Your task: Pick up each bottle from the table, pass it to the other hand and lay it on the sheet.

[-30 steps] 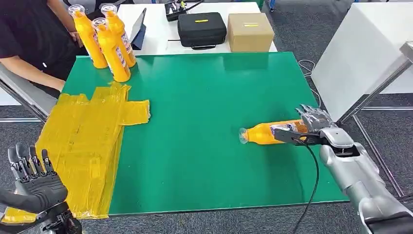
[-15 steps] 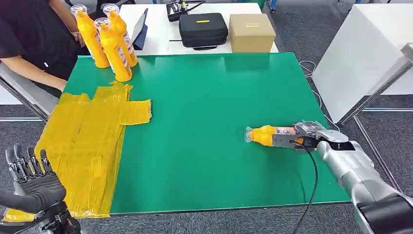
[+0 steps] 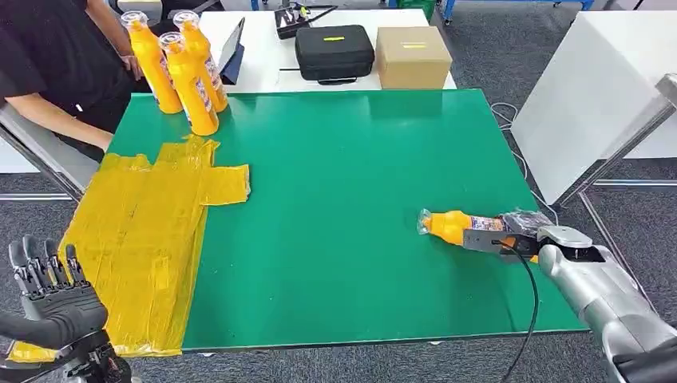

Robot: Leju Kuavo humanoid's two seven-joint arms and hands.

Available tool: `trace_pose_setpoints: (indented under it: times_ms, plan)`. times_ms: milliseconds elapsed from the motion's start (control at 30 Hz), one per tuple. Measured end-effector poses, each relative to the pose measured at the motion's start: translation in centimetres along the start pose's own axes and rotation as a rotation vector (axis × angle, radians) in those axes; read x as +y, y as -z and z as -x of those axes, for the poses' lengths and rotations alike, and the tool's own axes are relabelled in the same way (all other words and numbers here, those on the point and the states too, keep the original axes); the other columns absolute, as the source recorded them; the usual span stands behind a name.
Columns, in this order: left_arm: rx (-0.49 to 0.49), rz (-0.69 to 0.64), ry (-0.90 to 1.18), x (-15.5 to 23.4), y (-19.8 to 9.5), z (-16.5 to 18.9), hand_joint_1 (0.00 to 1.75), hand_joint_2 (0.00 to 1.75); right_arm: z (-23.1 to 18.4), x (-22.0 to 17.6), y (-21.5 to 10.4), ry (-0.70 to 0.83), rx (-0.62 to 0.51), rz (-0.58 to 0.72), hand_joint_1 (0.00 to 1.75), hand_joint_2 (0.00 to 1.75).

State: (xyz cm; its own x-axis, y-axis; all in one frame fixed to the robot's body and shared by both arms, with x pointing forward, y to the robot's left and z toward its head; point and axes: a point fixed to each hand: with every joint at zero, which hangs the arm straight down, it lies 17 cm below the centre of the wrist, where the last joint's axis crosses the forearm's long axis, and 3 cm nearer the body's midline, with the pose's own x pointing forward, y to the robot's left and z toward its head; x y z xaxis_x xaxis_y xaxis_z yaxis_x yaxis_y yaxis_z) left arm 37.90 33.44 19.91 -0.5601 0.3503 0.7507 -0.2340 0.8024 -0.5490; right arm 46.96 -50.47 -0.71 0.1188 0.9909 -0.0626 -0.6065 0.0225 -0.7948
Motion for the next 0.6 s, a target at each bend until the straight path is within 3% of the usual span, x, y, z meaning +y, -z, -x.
trace_pose_setpoints:
  times_ms: [167,267,300,433,500,600]
  plan:
    - [0.000,0.001,0.000,0.0,0.0,0.0,0.00,0.00,0.2,0.0,-0.2,-0.001,0.001,0.008,1.75,1.75]
    - [0.006,0.006,0.005,0.0,-0.2,0.1,0.00,0.00,-0.9,-0.4,-0.2,0.074,-0.023,0.077,1.75,1.75]
    - [0.013,0.011,0.008,0.0,-0.3,0.2,0.00,1.75,-1.8,-0.9,-0.3,0.113,-0.046,0.106,1.75,1.75]
    - [0.051,0.041,-0.005,-0.2,-0.8,0.8,0.00,1.75,-10.5,-3.5,-2.2,0.361,-0.307,0.248,1.75,1.75]
    - [0.070,0.070,-0.024,-1.1,-0.9,1.2,0.00,1.75,-16.8,-6.1,-4.5,0.467,-0.471,0.354,1.75,1.75]
    - [0.087,0.096,-0.035,-2.1,-1.0,1.7,0.00,1.75,-23.5,-8.8,-7.5,0.555,-0.618,0.438,1.75,1.75]
